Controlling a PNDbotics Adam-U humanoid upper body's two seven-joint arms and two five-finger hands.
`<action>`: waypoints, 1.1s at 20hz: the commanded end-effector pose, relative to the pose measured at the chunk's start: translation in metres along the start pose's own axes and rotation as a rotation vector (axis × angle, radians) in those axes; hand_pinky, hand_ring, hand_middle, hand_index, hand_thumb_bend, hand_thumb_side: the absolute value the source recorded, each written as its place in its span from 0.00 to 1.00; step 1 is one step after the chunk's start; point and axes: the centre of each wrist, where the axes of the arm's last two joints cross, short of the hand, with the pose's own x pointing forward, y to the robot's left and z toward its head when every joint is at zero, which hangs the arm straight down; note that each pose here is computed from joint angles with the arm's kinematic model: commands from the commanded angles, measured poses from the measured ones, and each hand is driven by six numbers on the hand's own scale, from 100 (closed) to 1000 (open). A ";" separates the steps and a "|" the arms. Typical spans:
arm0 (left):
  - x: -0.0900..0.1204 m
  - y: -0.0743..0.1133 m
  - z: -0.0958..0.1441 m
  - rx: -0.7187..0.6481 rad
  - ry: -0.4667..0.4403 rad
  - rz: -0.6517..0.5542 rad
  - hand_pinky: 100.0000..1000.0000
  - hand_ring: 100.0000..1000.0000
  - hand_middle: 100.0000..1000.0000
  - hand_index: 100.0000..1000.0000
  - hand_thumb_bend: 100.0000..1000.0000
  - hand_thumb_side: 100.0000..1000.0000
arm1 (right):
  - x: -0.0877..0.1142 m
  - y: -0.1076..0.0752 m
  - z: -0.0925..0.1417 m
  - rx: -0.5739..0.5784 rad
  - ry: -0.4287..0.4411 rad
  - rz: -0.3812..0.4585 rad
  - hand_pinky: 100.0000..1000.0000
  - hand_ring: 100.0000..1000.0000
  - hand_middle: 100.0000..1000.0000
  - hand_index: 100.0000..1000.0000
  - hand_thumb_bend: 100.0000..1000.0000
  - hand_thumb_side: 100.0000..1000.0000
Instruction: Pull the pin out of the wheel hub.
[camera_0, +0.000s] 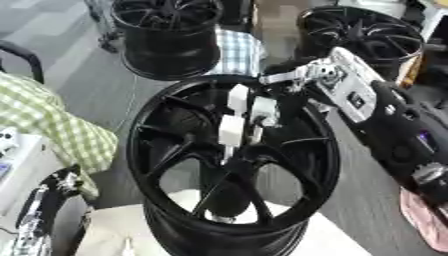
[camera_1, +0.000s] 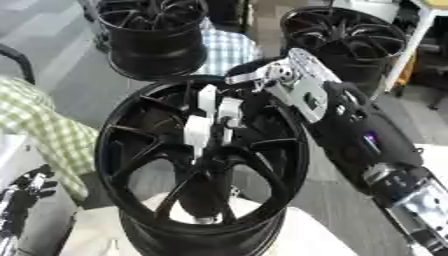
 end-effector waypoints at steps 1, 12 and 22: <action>0.010 0.005 -0.005 -0.004 -0.032 -0.019 0.72 0.70 0.69 0.78 0.21 0.57 | 0.007 -0.026 0.018 -0.048 -0.003 0.040 0.62 0.41 0.27 0.66 0.00 0.20; 0.008 0.011 -0.002 0.009 -0.021 -0.027 0.72 0.70 0.69 0.78 0.21 0.57 | -0.005 -0.067 0.092 -0.201 0.118 0.060 0.61 0.37 0.25 0.65 0.00 0.15; 0.009 0.014 -0.002 0.028 -0.026 -0.022 0.72 0.70 0.69 0.78 0.21 0.57 | -0.109 0.029 0.212 -0.496 0.608 -0.168 0.62 0.37 0.25 0.63 0.00 0.13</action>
